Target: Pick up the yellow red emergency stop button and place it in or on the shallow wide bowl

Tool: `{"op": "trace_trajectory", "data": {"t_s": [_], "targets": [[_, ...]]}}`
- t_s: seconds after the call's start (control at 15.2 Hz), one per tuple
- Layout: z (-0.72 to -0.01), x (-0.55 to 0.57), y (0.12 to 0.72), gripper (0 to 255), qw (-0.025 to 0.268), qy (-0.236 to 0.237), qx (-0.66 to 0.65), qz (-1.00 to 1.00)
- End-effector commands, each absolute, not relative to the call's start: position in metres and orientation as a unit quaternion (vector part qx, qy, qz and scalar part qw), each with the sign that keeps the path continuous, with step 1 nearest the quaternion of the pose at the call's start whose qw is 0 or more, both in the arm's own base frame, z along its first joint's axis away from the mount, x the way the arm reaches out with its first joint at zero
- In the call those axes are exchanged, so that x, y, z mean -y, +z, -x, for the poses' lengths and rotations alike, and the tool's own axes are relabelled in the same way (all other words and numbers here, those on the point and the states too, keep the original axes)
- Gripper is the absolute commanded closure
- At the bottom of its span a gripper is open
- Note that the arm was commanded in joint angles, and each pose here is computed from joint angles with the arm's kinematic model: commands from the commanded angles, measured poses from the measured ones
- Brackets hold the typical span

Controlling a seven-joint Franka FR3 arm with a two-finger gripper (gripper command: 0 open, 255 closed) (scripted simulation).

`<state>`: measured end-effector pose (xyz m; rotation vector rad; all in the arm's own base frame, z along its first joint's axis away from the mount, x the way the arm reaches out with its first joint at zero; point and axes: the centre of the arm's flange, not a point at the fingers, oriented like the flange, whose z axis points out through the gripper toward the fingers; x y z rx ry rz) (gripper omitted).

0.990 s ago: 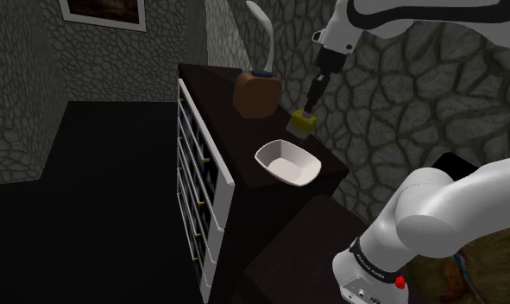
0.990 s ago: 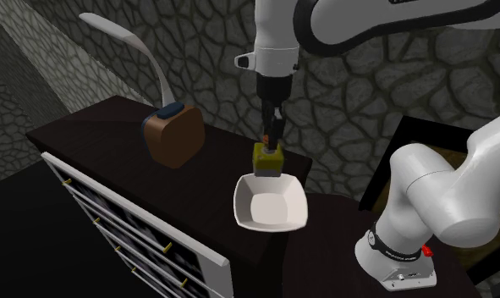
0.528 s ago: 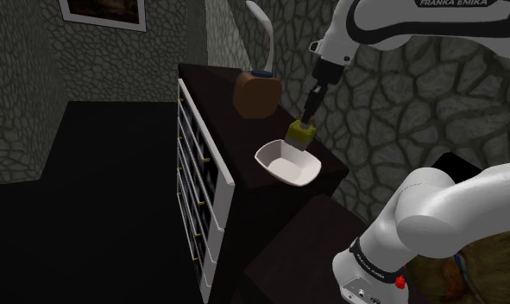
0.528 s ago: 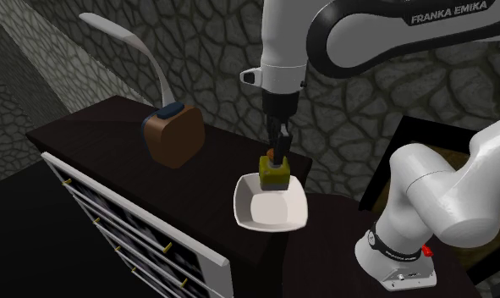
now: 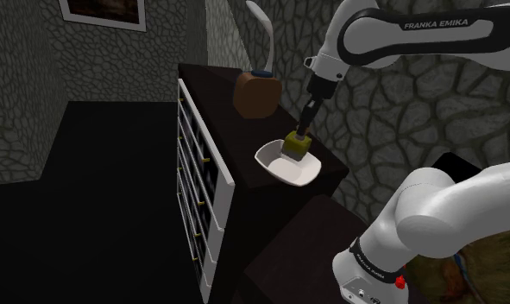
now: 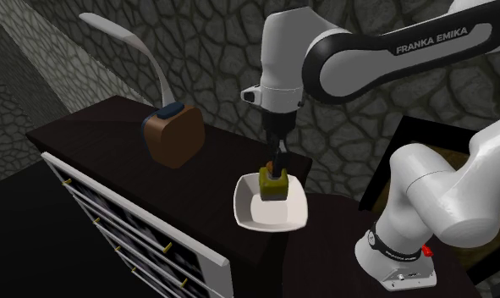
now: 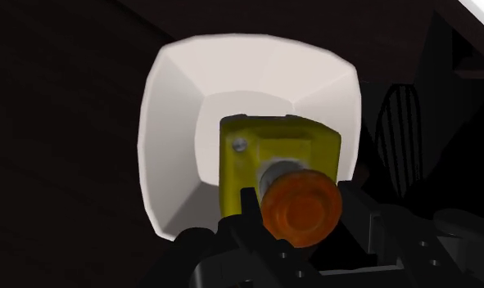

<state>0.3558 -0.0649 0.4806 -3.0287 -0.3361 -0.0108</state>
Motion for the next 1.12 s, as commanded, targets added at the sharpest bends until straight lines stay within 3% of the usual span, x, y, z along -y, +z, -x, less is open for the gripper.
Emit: {"op": "trace_trajectory", "data": {"t_s": [0.0,0.86,0.92,1.06], "targets": [[-0.356,0.065,0.47,255,0.047,-0.004,0.11,0.993],[-0.356,0.065,0.44,255,0.047,-0.004,0.11,0.993],[-0.356,0.065,0.44,0,0.047,-0.004,0.11,0.993],[-0.356,0.065,0.44,0,0.047,-0.004,0.11,0.993]]}}
